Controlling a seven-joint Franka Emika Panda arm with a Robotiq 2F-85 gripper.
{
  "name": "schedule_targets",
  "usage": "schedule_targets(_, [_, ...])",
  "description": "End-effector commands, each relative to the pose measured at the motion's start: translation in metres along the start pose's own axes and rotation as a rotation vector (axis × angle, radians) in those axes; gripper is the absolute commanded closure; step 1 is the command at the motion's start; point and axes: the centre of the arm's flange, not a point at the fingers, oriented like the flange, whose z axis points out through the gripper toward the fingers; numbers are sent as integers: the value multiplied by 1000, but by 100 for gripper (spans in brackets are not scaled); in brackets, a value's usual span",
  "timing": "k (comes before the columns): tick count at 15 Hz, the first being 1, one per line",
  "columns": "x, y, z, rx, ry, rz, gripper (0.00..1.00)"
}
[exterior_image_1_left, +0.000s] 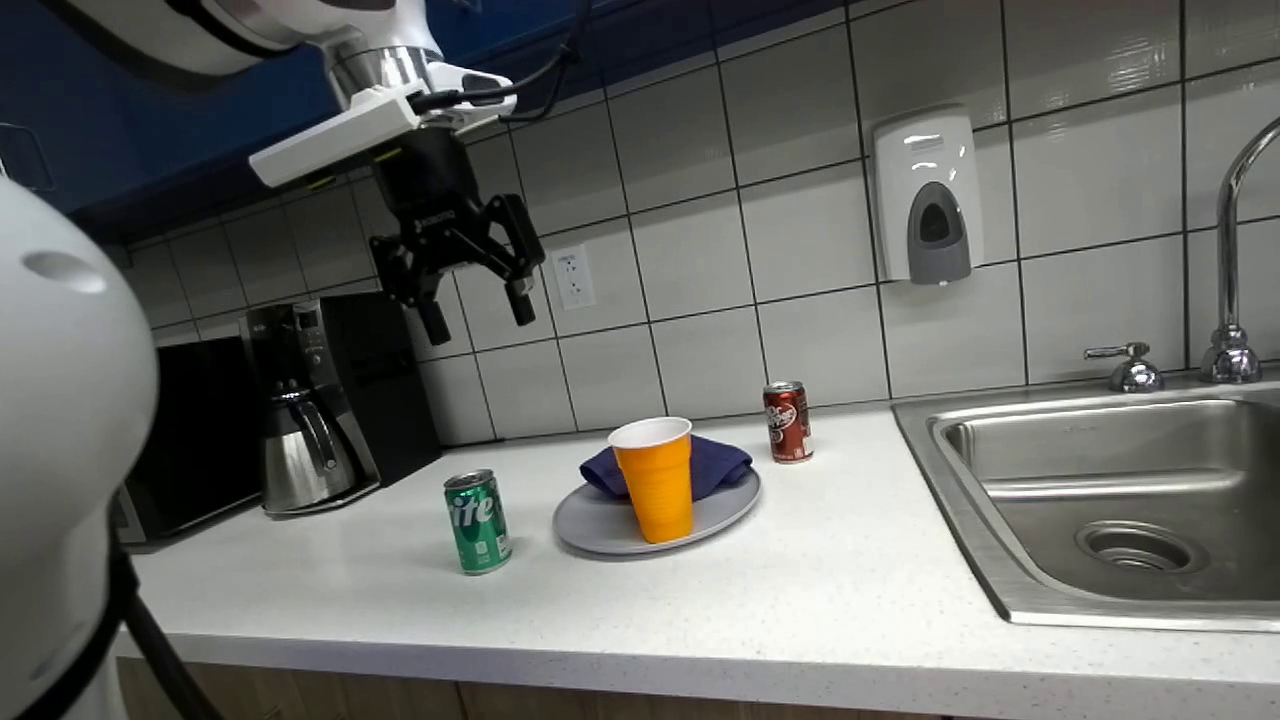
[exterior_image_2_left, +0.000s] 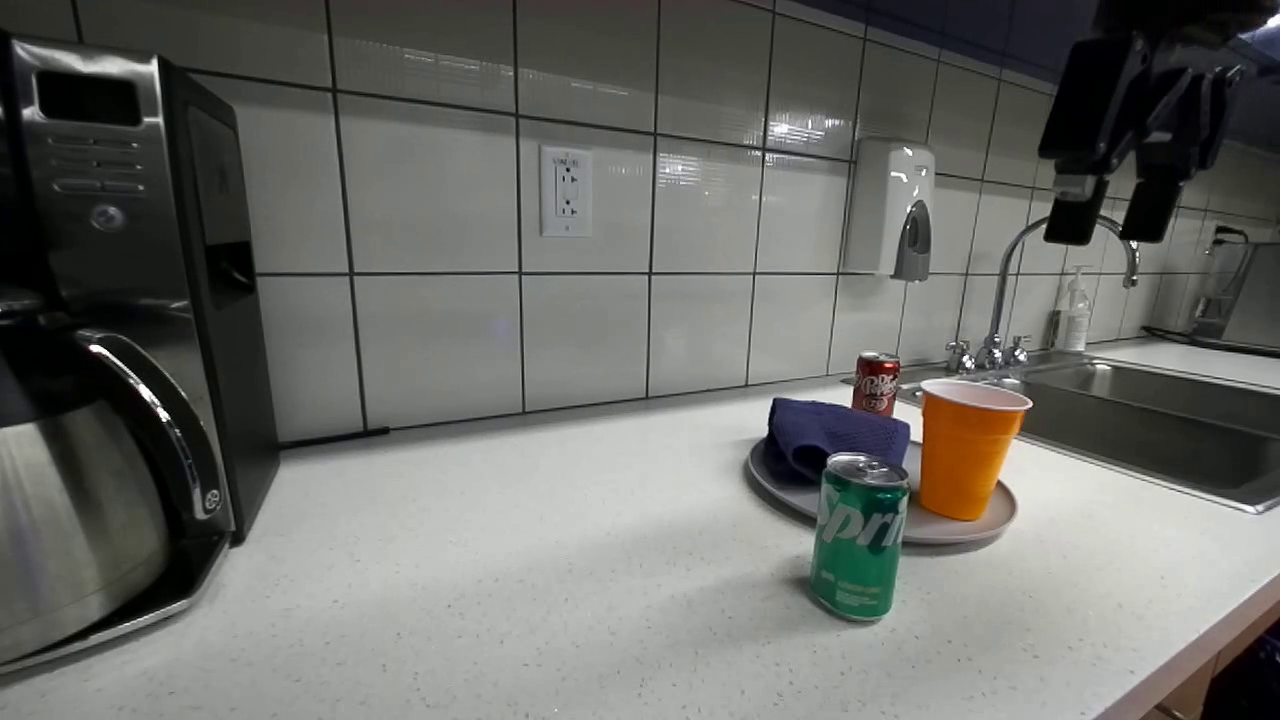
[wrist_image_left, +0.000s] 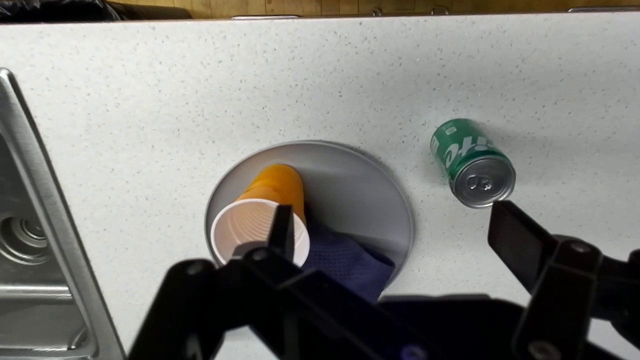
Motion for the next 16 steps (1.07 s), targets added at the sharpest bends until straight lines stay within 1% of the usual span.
schedule_targets(1, [19,24,16,0,7,-9,0])
schedule_targets(8, [48,55,47,21,-8,30,0])
schedule_targets(16, [87,73,80,35,-49,65,0])
